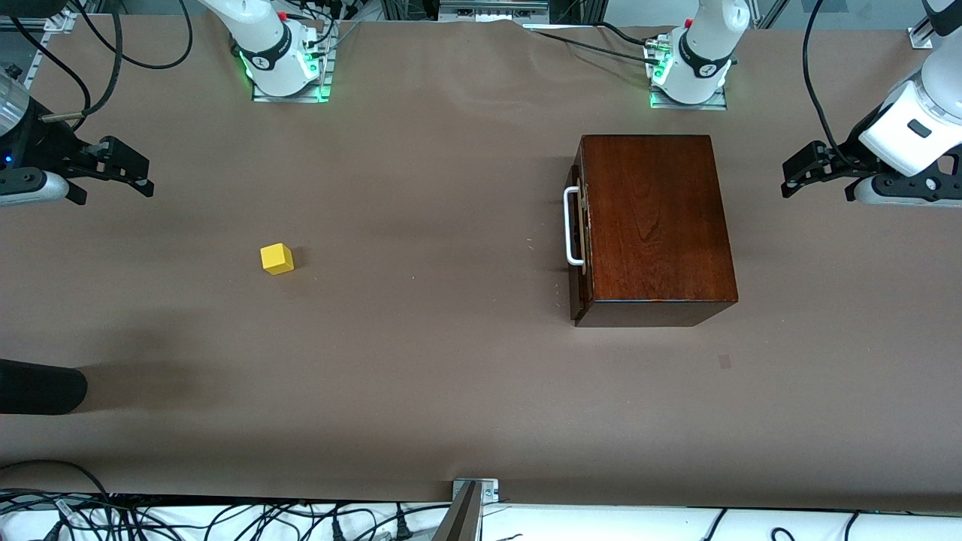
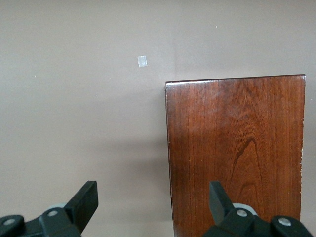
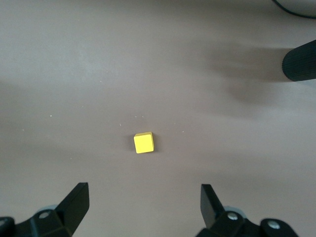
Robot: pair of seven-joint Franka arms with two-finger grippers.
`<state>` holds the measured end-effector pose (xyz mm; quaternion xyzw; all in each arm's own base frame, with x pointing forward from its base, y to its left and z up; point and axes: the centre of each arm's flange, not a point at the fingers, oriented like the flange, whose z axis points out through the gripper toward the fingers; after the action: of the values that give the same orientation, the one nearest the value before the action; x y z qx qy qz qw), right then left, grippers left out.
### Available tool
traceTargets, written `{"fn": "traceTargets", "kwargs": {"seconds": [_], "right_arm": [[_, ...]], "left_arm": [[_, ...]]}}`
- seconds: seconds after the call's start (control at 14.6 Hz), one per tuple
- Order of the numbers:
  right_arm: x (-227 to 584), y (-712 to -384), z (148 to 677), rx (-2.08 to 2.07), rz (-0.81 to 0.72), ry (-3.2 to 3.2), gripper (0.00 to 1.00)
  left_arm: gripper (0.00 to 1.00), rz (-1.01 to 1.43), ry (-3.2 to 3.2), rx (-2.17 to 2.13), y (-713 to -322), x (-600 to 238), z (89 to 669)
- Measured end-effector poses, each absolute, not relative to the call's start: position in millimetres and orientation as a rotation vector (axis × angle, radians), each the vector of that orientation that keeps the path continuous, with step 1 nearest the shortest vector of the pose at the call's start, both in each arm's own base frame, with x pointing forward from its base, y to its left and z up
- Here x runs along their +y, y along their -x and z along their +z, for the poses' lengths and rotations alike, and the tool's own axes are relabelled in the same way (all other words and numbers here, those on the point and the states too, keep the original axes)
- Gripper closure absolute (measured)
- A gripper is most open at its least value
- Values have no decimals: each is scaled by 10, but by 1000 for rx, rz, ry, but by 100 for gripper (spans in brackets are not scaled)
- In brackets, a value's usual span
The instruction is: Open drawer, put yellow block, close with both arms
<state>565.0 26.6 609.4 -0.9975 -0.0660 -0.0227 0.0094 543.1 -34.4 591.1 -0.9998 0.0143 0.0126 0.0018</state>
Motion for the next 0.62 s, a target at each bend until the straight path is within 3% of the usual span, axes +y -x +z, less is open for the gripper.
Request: {"fn": "traceTargets", "kwargs": {"seconds": [0.62], "right_arm": [[267, -5650, 6094, -206, -71, 3115, 0]], "left_arm": [[0, 51, 3136, 64, -5424, -406, 5914]]}}
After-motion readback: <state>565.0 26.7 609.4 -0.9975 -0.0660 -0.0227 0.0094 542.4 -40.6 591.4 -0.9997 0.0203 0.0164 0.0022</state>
